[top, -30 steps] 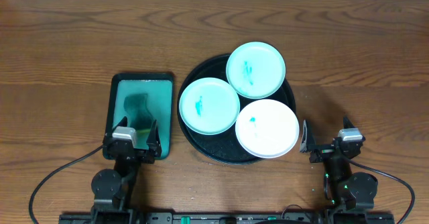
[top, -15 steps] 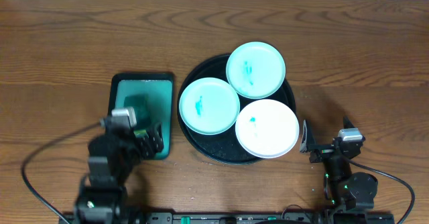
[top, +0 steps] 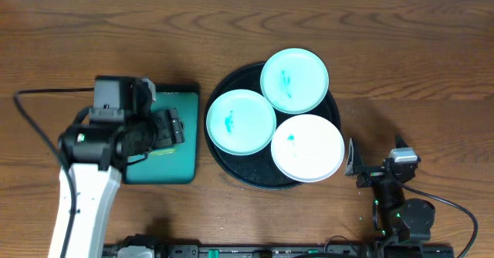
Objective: Clean dirty plates on tray and stack at the side
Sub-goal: 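Move the left gripper over the sponge in the water tray, then reach the right gripper to the plates and grip the left plate's rim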
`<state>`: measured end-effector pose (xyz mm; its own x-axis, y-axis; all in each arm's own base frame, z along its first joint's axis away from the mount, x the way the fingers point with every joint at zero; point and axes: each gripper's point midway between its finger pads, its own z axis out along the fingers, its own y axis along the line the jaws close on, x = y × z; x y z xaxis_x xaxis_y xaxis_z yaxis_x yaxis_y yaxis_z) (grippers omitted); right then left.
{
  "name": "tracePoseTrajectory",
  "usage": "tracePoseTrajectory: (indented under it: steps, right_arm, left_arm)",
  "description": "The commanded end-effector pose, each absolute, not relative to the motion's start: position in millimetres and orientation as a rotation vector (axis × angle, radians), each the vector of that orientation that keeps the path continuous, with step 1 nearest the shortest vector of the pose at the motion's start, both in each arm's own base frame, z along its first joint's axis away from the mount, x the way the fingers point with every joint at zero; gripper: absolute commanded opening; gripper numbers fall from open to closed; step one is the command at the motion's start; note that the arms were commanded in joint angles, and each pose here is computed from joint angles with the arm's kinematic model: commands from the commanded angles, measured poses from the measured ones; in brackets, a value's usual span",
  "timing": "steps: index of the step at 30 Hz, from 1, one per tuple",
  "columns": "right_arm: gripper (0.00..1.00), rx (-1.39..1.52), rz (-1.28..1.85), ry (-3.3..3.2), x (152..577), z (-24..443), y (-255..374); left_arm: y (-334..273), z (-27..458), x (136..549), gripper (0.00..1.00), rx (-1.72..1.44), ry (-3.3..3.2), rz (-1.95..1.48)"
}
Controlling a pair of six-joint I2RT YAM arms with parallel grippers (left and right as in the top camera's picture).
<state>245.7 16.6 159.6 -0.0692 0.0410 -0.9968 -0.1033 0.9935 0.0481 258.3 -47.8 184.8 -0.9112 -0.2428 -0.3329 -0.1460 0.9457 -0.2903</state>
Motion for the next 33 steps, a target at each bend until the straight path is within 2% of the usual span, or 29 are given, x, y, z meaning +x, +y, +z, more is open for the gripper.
tracePoseTrajectory:
  steps: [1,9,16,20,27,33]
  right_arm:
    - [0.99,-0.064,0.118,1.631,245,160,18]
    - [0.99,-0.065,0.131,1.617,245,164,20]
    - [0.99,-0.258,0.384,1.599,233,166,66]
    - [0.99,-0.223,0.470,1.637,228,171,72]
    - [0.99,-0.231,0.506,1.727,232,210,76]
    - [0.99,-0.246,0.644,1.938,262,235,89]
  left_arm:
    - [-54,175,252,0.81,-0.302,2.819,-0.408]
    - [-54,170,250,0.81,-0.310,2.852,-0.402]
    - [-54,170,250,0.81,-0.310,2.851,-0.402]
    - [-54,170,251,0.81,-0.308,2.844,-0.403]
    - [-54,170,252,0.82,-0.307,2.840,-0.404]
    - [-54,171,253,0.81,-0.306,2.837,-0.404]
